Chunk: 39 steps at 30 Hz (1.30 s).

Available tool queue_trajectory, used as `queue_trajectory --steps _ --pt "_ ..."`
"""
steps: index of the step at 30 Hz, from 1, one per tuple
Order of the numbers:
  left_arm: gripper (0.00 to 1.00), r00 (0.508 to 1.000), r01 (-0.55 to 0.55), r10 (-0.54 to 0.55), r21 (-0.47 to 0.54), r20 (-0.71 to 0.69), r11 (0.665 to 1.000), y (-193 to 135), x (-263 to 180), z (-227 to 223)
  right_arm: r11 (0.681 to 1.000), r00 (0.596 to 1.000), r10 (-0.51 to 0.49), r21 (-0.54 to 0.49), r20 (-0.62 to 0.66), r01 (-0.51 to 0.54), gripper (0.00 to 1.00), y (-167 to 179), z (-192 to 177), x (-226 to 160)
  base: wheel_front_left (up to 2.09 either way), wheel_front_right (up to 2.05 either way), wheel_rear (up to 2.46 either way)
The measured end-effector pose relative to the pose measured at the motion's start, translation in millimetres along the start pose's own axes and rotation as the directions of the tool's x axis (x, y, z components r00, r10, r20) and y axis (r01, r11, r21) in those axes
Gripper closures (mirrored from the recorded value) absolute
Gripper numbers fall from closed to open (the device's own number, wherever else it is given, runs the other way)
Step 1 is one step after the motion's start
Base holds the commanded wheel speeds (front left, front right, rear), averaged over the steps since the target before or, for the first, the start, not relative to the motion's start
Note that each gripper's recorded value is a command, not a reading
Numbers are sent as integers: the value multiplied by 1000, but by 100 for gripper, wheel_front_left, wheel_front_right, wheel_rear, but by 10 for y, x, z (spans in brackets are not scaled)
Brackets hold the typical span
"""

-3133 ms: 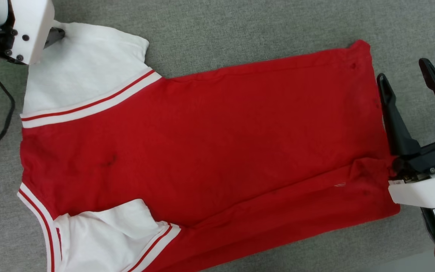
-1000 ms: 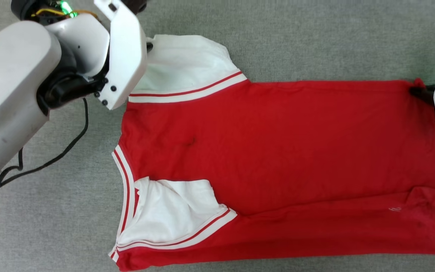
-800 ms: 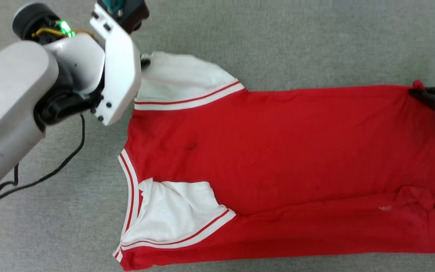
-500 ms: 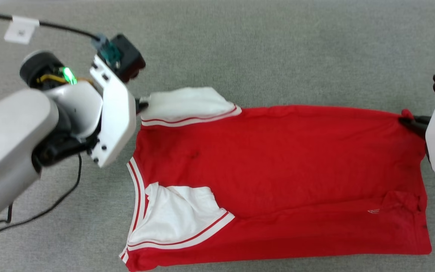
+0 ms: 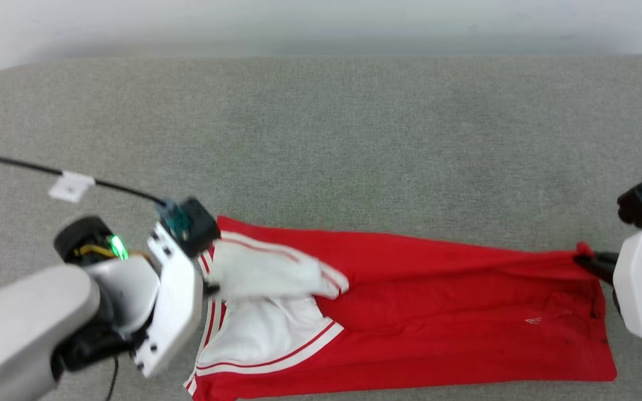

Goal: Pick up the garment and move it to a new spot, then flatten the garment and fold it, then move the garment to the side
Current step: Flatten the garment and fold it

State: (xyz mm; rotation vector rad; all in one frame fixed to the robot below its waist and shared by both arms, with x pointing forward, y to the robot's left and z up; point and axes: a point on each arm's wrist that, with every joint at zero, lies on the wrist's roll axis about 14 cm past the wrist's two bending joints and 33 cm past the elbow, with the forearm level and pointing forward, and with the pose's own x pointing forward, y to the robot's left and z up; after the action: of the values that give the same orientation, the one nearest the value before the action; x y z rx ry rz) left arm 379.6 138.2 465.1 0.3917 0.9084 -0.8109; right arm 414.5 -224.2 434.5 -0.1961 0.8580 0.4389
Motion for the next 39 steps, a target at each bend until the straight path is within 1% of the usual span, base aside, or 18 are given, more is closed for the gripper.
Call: queue_trajectory --steps 3,6,10,13,16,18,19,20,23,25,27,30,32,35,37,39 --pt "100 998 42 -43 -20 -39 999 -189 30 -190 1000 1000 17 9 -16 -17 100 74 -121 -27 0 0 0" --pt "100 994 70 -74 -55 -76 996 -312 71 -376 1000 999 24 17 -36 -24 100 110 -230 -43 0 0 0" --pt "100 987 98 -109 -90 -119 991 -414 132 -560 999 996 33 29 -81 -31 100 145 -398 -21 0 0 0" --pt "100 979 120 -138 -122 -152 985 -490 204 -697 998 990 57 49 -129 -51 100 232 -575 41 0 0 0" --pt "100 972 142 -168 -154 -165 978 -575 290 -786 996 983 72 56 -168 -63 100 306 -700 98 0 0 0" --pt "100 973 142 -168 -162 -157 977 -583 332 -796 996 982 72 59 -177 -62 100 318 -741 124 0 0 0" --pt "53 974 138 -164 -165 -154 977 -575 343 -799 996 982 70 63 -173 -60 86 317 -738 132 0 0 0" --pt "0 978 132 -155 -161 -142 978 -564 346 -784 996 985 66 67 -162 -56 0 310 -724 134 0 0 0" --pt "0 992 96 -106 -137 -62 986 -471 309 -633 998 993 44 58 -109 -38 0 259 -612 102 0 0 0" --pt "0 997 62 -56 -120 55 991 -388 251 -404 999 999 27 45 -45 -25 0 212 -466 44 0 0 0" --pt "0 983 23 -4 -100 182 995 -310 177 -168 1000 999 4 24 42 -5 0 146 -272 -36 0 0 0" --pt "0 934 -74 109 -115 340 991 -137 53 84 1000 984 -22 22 178 19 0 71 17 -166 0 0 0" --pt "0 886 -141 190 -144 422 979 -32 -20 166 999 968 -38 39 248 29 0 33 130 -247 0 0 0" --pt "0 781 -247 313 -193 541 950 153 -156 315 995 941 -87 72 328 67 0 -104 240 -367 0 0 0" --pt "0 700 -309 394 -245 595 919 284 -253 358 990 927 -124 112 355 90 0 -204 232 -412 0 0 0" --pt "0 638 -361 456 -282 620 889 383 -319 347 982 922 -157 153 355 108 0 -276 144 -418 0 0 0"
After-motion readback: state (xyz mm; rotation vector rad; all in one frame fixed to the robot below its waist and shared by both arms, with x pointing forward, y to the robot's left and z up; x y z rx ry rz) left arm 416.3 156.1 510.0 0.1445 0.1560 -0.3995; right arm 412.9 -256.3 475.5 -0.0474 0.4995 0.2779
